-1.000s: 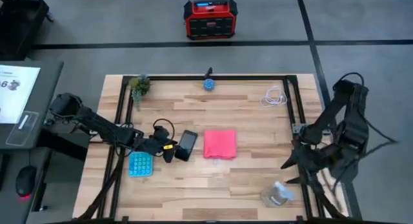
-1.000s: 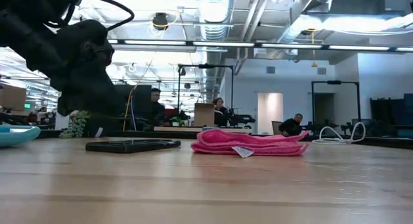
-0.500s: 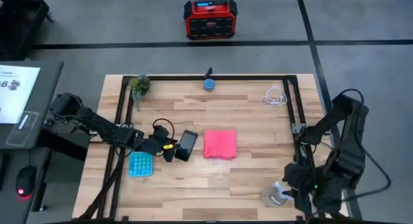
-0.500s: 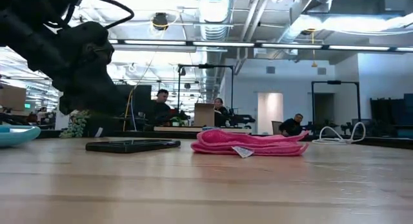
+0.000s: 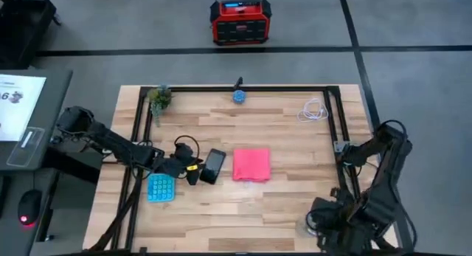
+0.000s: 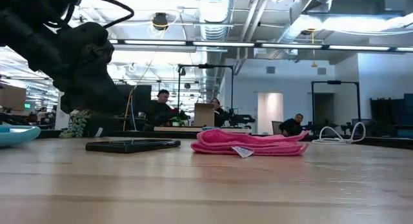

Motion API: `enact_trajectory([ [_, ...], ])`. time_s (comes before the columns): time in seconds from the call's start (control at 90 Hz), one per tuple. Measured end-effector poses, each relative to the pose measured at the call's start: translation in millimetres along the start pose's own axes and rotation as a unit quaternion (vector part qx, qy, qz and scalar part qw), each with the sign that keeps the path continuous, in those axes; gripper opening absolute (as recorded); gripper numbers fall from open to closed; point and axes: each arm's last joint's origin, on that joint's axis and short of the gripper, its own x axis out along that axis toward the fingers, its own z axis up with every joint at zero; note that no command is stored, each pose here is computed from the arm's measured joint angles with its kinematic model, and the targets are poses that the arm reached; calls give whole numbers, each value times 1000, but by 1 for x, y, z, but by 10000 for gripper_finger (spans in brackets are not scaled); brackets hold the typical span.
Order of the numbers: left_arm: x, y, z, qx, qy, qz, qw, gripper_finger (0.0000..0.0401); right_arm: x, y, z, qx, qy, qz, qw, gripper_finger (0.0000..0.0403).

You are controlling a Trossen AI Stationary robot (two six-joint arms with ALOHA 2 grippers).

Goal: Apply microfiber cloth
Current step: Spray the front of the black cellphone using transparent spray bottle

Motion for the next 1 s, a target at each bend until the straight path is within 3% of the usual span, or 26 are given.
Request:
enact_trajectory([
  [0.256,3,-14,-3,35,-52,-31,998,118,1,12,38,26,-55,-43,997,82],
  [0.556,20,-24,-11,61,-89,-52,993,118,28,14,75,-15,-82,-99,992,83],
  [0.833,23,-30,-9,69,-97,-58,991,118,25,16,80,-61,-111,-77,989,141],
  [1.0,18,-69,12,118,-132,-94,980,118,18,15,80,-94,-123,-74,985,172],
])
